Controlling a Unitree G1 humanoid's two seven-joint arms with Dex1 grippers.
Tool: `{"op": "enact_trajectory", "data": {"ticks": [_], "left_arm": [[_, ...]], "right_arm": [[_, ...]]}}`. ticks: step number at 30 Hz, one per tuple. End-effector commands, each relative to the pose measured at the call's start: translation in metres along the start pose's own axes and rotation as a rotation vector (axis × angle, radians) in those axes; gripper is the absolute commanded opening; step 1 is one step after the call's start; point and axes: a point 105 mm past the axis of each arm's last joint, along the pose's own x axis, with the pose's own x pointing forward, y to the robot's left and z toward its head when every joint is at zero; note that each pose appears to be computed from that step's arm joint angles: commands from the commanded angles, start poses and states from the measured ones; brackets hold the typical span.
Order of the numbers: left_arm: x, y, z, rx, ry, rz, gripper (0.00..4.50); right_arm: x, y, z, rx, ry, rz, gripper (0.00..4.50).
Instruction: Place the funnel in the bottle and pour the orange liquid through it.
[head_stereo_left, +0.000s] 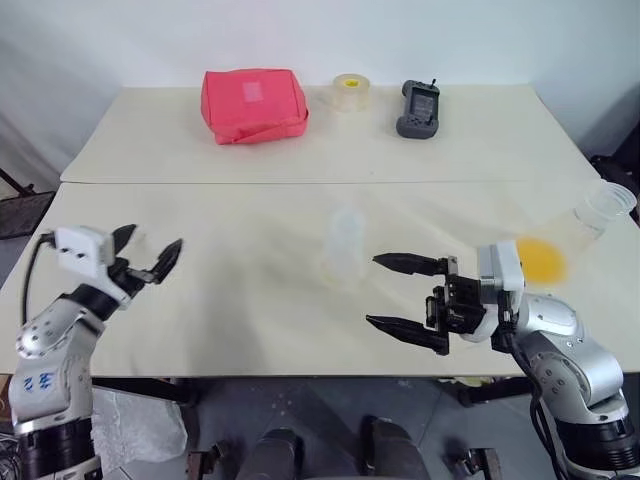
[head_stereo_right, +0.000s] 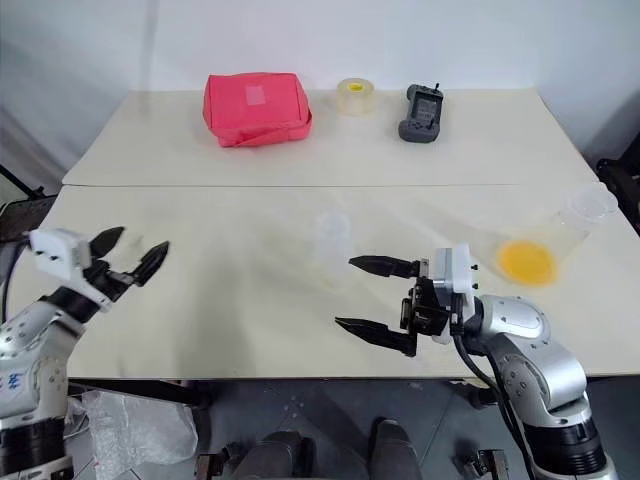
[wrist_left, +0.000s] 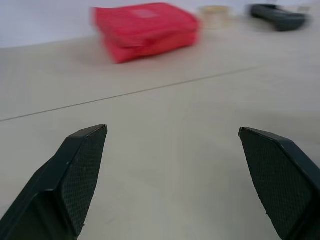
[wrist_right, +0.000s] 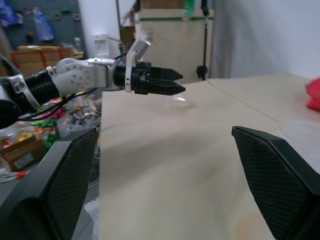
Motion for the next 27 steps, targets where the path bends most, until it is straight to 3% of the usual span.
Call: {"op": "enact_trajectory", "data": {"ticks": [1, 11, 16, 27], "left_arm": [[-0.021, 0.019, 0.01, 0.037, -0.036, 0.139, 4.48], [-0.044, 0.036, 0.002, 0.011, 0.003, 0.271, 4.48], [-0.023, 0.061, -0.026, -0.066, 0.081, 0.347, 4.48], [0.024, 0.081, -0.023, -0.035, 0.075, 0.293, 4.48]], "right_arm": [[0.004, 0.0, 0.002, 0.004, -0.02, 0.032, 4.5], [0.002, -0.007, -0.001, -0.009, -0.008, 0.03, 4.5], [-0.002, -0.009, -0.005, -0.015, 0.004, 0.003, 4.5], [-0.01, -0.006, -0.006, -0.024, 0.032, -0.043, 4.5]]}}
